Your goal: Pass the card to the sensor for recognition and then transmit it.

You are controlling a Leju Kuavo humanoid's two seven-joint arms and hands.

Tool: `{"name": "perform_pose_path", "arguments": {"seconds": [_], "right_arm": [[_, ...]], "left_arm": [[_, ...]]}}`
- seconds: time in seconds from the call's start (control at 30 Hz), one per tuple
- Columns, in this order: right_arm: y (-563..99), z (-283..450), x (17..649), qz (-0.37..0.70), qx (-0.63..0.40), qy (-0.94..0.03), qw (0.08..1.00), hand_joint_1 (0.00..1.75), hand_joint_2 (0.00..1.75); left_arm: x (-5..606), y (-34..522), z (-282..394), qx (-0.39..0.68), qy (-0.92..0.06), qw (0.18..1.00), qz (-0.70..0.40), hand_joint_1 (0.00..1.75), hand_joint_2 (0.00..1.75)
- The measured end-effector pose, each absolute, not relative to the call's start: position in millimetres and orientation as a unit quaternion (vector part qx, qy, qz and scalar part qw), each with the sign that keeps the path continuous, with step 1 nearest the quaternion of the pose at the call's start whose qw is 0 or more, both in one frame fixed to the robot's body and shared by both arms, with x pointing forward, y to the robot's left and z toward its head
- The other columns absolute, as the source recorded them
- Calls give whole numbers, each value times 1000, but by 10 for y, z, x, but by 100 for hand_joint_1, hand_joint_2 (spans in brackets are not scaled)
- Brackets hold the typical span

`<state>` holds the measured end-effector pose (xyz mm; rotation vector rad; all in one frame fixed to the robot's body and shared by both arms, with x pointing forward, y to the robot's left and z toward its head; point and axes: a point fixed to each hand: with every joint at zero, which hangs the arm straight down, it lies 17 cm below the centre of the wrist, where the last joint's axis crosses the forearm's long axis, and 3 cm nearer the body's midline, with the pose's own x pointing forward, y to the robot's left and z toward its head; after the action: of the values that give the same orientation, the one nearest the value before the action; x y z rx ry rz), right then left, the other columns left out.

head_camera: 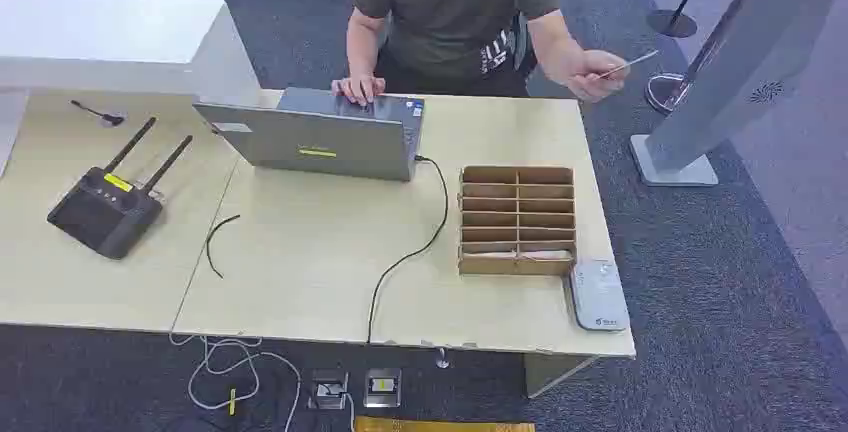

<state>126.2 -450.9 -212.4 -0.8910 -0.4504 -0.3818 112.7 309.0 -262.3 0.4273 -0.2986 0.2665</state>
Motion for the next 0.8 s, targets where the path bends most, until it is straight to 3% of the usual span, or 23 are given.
{"name": "perform_pose_path", "arguments": {"seconds": [0.43,0.5,0.6,0.7,0.8], "right_arm": [[-5269,-1753,1390,-275,-477,-279,787,0,0],[-5370,-1845,1305,-338,-446,-252,790,0,0],[-5681,-1800,692,-395,-472,-169,770,0,0],[-6298,-1276,224,-404,-556,-138,713,0,0],[-6840,-445,481,-355,-629,-206,660,0,0]], "left_arm": [[1136,3096,-2612,216,-151,955,132,0,0],[1156,3098,-2606,216,-156,955,133,0,0],[1169,3100,-2599,217,-161,954,133,0,0],[1155,3104,-2599,218,-163,953,131,0,0],[1179,3109,-2592,220,-164,953,132,0,0]]}}
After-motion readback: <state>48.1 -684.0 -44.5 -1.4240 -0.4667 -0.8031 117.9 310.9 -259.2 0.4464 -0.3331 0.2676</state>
